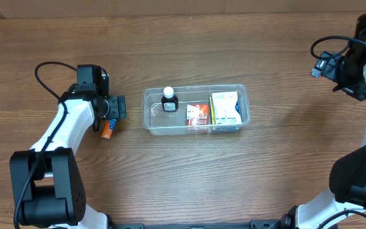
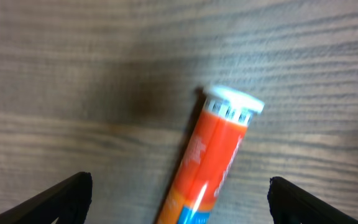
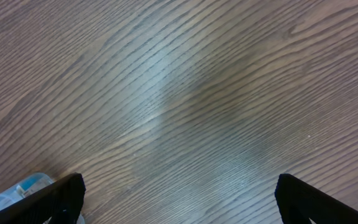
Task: Pack container
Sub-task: 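Grasp the orange tablet tube with the left gripper and lift it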
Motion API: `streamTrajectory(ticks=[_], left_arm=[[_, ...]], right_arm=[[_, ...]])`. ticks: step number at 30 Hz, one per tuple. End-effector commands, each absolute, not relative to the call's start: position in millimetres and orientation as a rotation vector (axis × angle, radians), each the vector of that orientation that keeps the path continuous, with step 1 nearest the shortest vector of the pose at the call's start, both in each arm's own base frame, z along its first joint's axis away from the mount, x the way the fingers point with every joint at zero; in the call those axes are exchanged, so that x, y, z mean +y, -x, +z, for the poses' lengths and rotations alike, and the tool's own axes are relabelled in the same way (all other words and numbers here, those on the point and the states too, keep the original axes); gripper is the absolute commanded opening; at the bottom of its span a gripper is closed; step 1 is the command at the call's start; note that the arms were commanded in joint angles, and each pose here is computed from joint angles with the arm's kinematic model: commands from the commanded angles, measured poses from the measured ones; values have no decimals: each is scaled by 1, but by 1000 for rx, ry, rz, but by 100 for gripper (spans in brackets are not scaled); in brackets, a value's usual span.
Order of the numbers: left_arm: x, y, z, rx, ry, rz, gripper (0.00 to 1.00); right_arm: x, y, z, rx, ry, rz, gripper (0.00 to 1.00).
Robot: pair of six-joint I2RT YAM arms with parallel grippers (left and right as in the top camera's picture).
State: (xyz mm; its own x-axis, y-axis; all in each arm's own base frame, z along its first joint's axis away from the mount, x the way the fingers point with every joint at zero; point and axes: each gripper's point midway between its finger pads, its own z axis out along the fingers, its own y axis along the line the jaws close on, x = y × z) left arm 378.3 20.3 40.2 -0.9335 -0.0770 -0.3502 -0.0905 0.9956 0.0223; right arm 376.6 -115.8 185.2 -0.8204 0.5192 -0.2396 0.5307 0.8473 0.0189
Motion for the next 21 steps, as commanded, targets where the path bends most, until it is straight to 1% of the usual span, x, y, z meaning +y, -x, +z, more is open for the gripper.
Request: streamTrajectory(ticks=[1,5,8,9,10,11,12,13,17,21], left_arm=[[19,-381,21,2806,-69,57,90],[14,-374,-11,2881,-171,24,88],[14,-377,-15,2874,-170,25,88],[14,-380,-14,2862,-169,27,84],[14,-381,-14,2856,-169,28,79],[14,-383,-13,2847,-168,29,68],[14,-385,-13,2839,-168,30,47],[14,-387,-12,2833,-167,31,33],[14,-387,-12,2836,-139,26,18],[14,-386,-8,2854,-28,8,10]], right_arm=[[-118,-379,205,2729,-790,-80,100],[-118,-379,205,2729,-790,-80,100],[-118,-379,205,2729,-790,-80,100],[-118,-379,205,2729,-790,-80,100],[-118,-379,205,2729,-790,-80,100],[-118,-379,205,2729,-790,-80,100],[-118,-379,205,2729,-790,-80,100],[-118,-379,205,2729,-790,-80,100],[-118,-379,205,2729,-790,-80,100],[-118,-379,205,2729,-790,-80,100]])
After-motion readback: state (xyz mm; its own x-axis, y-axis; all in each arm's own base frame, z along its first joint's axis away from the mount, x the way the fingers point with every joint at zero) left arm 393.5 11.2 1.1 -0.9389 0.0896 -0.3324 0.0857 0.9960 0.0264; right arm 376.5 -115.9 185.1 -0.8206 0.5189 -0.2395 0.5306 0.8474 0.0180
